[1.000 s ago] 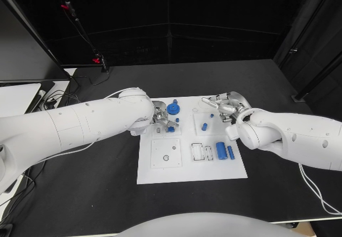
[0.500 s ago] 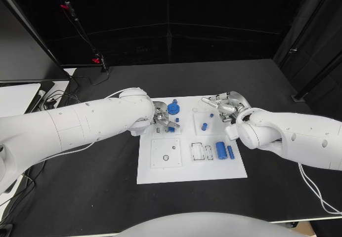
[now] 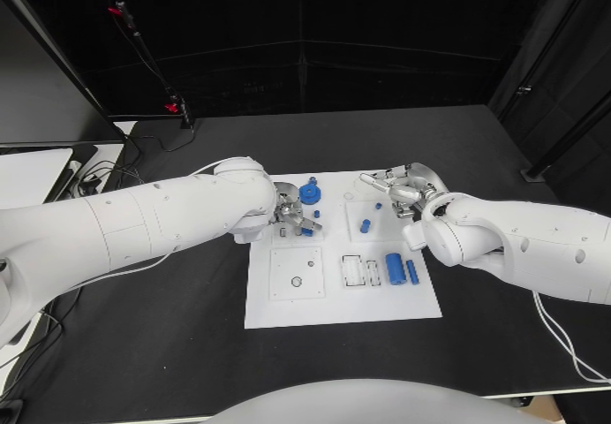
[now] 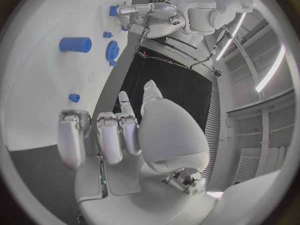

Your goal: Assemble the parts on the task board

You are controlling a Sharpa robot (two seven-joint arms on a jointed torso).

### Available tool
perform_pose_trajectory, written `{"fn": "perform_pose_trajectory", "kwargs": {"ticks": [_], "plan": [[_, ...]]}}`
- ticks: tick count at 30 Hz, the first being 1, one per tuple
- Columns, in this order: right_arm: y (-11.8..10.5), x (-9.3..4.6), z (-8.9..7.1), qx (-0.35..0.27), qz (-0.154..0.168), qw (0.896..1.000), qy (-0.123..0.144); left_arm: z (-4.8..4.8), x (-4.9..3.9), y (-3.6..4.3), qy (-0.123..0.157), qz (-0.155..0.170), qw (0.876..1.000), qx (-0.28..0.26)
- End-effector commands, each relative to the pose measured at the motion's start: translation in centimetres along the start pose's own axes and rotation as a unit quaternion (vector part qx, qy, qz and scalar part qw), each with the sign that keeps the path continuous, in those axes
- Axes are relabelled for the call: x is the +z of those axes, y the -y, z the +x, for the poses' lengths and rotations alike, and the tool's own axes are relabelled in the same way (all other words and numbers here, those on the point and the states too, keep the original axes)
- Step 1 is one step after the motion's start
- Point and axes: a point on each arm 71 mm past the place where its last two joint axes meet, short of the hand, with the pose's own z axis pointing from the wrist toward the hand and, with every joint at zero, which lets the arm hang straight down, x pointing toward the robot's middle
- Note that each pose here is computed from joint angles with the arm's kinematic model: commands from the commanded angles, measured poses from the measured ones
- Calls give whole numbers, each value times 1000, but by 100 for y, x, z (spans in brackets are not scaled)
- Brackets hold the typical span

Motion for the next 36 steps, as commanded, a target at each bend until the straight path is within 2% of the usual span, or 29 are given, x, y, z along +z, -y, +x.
{"fn": "perform_pose_trajectory", "kwargs": {"ticks": [1, 9, 13, 18, 27, 36], "plan": [[-15, 1, 3, 0, -4, 1000, 1, -12, -11, -14, 4, 1, 1000, -8], [-14, 4, 4, 0, -4, 1000, 1, -70, -109, -96, 40, 8, 999, -18], [-15, 5, 8, 0, -4, 1000, 0, -117, -159, -106, 42, 4, 999, -15], [-17, 8, 15, 0, -4, 1000, 0, -138, -182, -60, 31, -2, 999, -3], [-22, 8, 29, 0, -4, 1000, -1, -120, -128, 64, 4, -23, 1000, 20], [-24, 6, 31, 0, -4, 1000, -1, -123, -91, 78, -5, -60, 997, 46]]}}
